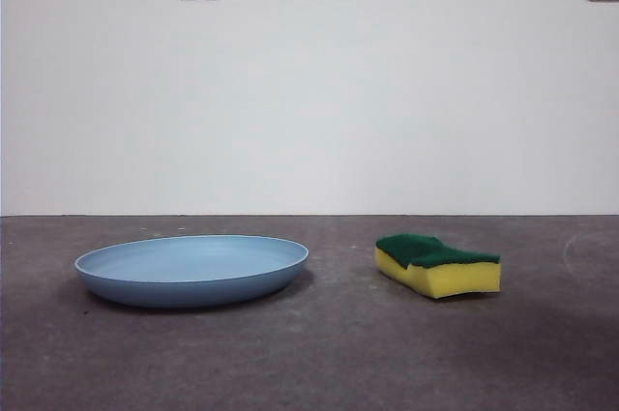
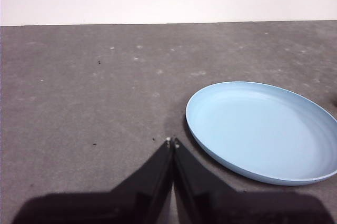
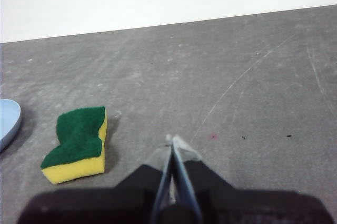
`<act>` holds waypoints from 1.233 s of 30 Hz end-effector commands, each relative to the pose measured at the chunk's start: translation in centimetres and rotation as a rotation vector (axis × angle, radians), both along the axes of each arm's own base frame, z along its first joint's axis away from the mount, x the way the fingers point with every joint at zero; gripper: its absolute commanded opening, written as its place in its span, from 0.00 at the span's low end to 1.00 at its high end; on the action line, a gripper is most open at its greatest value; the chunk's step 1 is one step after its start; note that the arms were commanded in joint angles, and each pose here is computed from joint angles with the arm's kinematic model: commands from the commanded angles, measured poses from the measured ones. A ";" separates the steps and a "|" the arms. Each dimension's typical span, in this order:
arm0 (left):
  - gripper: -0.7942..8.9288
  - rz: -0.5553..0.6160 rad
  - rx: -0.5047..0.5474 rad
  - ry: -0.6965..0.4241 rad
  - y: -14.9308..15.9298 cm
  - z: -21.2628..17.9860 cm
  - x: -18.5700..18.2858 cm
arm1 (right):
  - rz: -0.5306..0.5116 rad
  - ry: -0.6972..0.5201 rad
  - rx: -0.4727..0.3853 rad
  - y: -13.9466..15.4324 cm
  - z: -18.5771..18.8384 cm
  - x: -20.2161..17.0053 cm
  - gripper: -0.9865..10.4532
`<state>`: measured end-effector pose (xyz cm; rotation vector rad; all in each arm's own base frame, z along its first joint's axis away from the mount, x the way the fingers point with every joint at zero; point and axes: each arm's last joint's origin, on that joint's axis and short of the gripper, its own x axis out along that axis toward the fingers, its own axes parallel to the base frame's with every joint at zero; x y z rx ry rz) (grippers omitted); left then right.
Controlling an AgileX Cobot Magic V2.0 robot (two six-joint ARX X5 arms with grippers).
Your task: Pick up the plate,pick up the cloth,clean the plate with the cloth
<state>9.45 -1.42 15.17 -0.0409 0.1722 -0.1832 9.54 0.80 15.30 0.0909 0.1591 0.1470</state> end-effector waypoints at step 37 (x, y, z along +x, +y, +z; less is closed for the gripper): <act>0.11 -0.121 0.052 0.519 -1.5 18.8 9.2 | 0.192 0.424 -0.048 1.0 20.7 9.4 0.13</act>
